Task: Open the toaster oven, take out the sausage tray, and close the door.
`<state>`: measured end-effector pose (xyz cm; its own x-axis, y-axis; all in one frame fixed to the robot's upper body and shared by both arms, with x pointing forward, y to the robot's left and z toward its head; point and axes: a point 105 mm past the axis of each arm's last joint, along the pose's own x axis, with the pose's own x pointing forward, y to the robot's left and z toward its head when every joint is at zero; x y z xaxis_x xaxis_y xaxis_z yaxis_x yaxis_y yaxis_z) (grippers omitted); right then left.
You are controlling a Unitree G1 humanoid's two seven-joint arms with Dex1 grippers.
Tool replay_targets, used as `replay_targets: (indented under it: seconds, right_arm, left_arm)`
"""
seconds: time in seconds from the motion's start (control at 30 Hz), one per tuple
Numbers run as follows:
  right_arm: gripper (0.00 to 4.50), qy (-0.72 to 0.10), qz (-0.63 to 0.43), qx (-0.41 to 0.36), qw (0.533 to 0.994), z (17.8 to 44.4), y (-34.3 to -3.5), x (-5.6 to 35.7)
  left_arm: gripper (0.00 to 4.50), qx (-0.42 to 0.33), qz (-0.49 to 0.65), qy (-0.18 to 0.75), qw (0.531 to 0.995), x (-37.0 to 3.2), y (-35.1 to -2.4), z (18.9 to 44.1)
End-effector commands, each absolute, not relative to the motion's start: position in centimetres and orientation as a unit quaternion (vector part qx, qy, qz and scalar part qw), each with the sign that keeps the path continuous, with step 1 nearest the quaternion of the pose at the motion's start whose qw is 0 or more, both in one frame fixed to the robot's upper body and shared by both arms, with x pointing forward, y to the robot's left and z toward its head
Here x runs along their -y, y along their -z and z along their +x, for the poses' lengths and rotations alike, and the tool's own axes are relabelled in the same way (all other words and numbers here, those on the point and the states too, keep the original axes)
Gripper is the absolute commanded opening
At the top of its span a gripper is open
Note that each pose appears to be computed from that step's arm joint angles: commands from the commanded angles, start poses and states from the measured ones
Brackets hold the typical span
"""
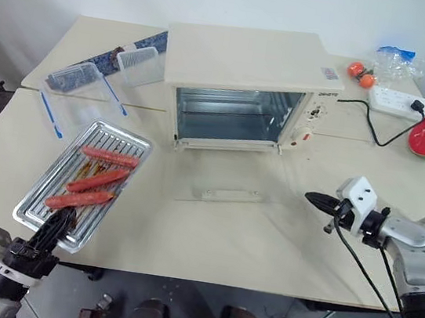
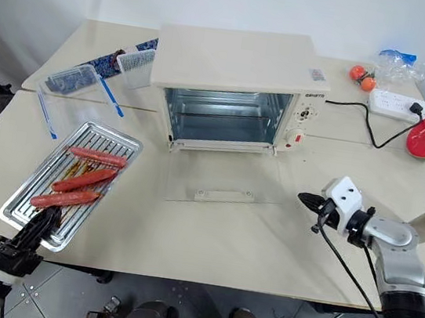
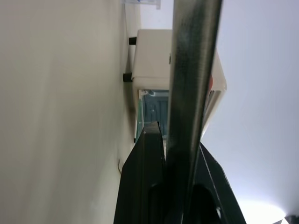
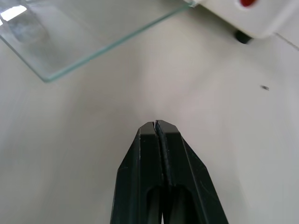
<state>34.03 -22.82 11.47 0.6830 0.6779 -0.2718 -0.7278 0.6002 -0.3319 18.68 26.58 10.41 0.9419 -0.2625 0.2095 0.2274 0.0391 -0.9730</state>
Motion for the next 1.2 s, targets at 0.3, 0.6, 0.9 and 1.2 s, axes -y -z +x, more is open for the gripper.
replay_targets:
  seconds: [0.3,0.6,0.9,1.2]
  right_arm:
    - [0.04,-0.480,-0.146,0.094,0.860,32.7,-16.6,19.2]
    - [0.04,-0.454,-0.092,0.135,0.876,33.2,-21.2,19.5]
    - [0.04,-0.405,0.016,0.215,0.888,35.0,-26.1,18.6]
    - [0.04,-0.475,0.000,0.134,0.870,30.4,-23.5,19.6]
  left_arm:
    - [0.00,0.038,-0.665,0.157,0.729,-28.9,-12.3,19.9]
    - [0.00,0.011,-0.664,0.161,0.730,-29.1,-11.8,19.5]
    - [0.00,-0.022,-0.653,0.194,0.731,-28.5,-12.2,19.8]
    - [0.00,-0.160,-0.601,0.315,0.717,-24.8,-13.1,20.5]
